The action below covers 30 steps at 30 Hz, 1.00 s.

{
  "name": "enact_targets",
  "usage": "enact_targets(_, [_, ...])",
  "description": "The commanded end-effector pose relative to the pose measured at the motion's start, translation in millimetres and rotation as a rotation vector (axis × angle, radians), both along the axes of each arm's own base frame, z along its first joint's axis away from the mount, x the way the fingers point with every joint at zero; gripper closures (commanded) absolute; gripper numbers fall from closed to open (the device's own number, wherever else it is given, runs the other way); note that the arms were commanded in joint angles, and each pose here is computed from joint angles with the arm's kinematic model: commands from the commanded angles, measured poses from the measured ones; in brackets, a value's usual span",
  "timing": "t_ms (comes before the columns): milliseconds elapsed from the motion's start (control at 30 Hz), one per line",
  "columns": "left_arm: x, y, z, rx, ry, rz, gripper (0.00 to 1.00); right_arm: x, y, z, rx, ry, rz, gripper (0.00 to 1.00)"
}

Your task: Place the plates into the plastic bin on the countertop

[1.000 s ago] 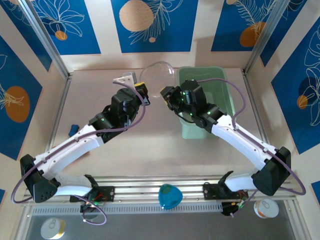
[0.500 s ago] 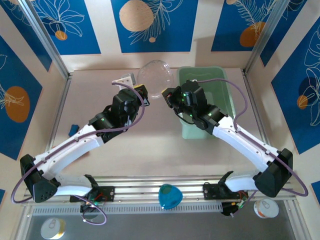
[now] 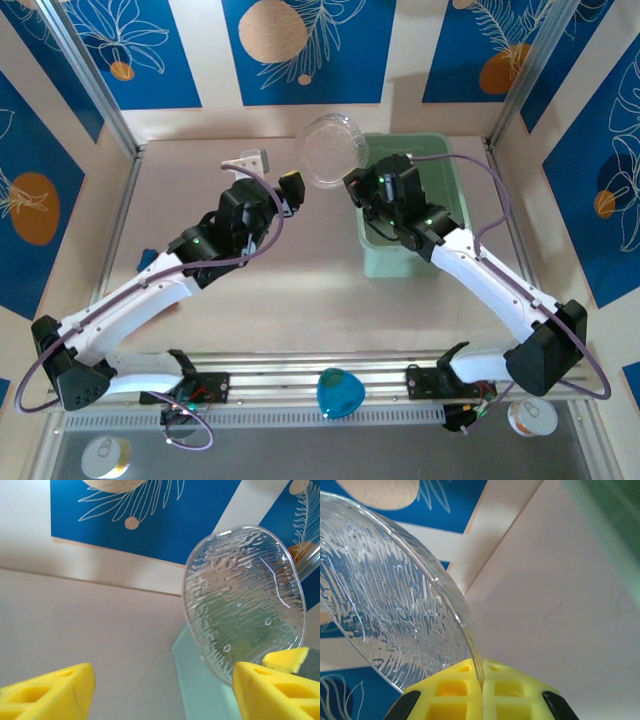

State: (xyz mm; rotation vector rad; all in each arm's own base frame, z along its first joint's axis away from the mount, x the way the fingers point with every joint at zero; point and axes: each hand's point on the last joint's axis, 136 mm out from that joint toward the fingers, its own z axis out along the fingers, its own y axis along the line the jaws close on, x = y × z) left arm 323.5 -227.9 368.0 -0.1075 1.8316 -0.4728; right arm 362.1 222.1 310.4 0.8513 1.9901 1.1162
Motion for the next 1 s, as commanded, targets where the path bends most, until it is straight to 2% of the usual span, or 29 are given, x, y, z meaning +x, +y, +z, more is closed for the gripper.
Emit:
enact_targets(0, [3.1,11.9,12.9,0.009,-0.019,-0.032,0.26,11.9,-32.6,6.9,-0.043,-0.001,-0.084,1.0])
enact_targets(167, [24.5,24.4,-4.1,-0.01,0.061,-0.098,0.25,22.7,-97.4,-7.5,-0.065,0.087,-0.263,1.0])
enact_targets(267, [41.8,24.9,-22.9,-0.046,0.138,-0.154,0.25,21.3,-133.6,-30.4,-0.084,0.21,-0.374,1.0])
enact_targets(400, [64.3,18.3,-45.0,-0.068,0.218,-0.203,0.25,23.0,-160.8,-65.6,-0.057,0.37,-0.477,1.0])
enact_targets(500, [78.8,8.5,-57.0,-0.067,0.252,-0.239,0.25,31.3,-166.3,-87.0,-0.028,0.452,-0.506,1.0])
enact_targets(667, [98.1,4.7,-80.9,-0.073,0.318,-0.256,0.25,45.8,-160.4,-108.4,-0.064,0.576,-0.514,1.0])
enact_targets(967, [117.6,3.7,-113.4,-0.093,0.403,-0.276,0.25,72.7,-143.8,-150.6,-0.066,0.692,-0.542,1.0])
